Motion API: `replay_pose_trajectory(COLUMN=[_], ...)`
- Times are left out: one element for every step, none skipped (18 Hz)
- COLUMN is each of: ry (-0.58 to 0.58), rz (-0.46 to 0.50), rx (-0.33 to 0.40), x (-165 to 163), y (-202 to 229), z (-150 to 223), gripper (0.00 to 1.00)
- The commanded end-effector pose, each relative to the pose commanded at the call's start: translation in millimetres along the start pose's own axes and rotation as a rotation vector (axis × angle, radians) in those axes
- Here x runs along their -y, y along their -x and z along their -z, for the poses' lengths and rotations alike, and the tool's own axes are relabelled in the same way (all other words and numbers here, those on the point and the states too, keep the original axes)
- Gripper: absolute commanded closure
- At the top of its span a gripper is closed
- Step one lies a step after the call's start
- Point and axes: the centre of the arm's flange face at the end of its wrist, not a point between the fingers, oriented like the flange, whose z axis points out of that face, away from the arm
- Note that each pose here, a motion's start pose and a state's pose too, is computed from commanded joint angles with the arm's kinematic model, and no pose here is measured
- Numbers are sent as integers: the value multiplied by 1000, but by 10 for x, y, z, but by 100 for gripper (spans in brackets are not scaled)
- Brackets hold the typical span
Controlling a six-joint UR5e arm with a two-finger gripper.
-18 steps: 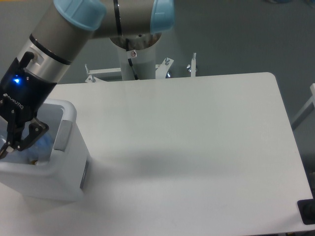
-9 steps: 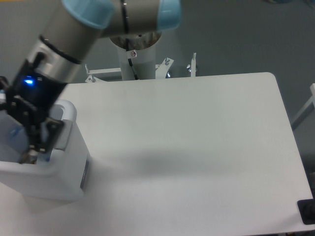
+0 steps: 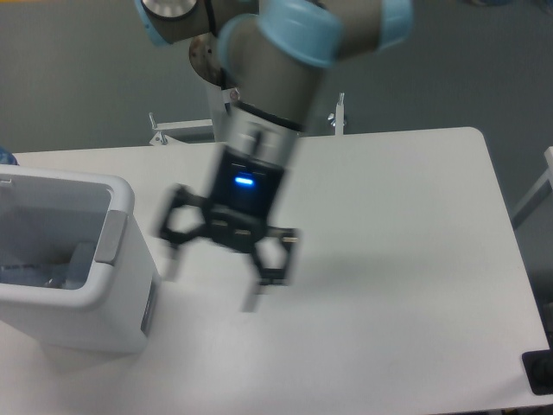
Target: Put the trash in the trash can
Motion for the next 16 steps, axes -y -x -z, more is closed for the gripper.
replay_pose_trajectory(ry=[18,38,64,97,137,183,228,268,304,338,365,389,407,416,419,430], rz=[0,-7,-19,-37,-63,-88,-112,-118,-120,-129,-141,-145,-153,-165,-186,-216], rx=[12,24,37,51,80,112,149,181,203,215,218,228,240,243,237,222], x=[-140,-281,-407,-511,-615,-705,-750,-785,-847,-912,-955,-986,-1003,-1003,-1000,-1012], y=[161,307,433,519,631,725,770,809,832,848,851,859,881,884,875,871], z=[-16,-43,-87,-153,-187,-204,-199,-191,-207,-248,-305,-335,-339,-344,-350,-357], gripper=[0,0,0,0,0,0,0,0,0,0,0,0,0,0,0,0])
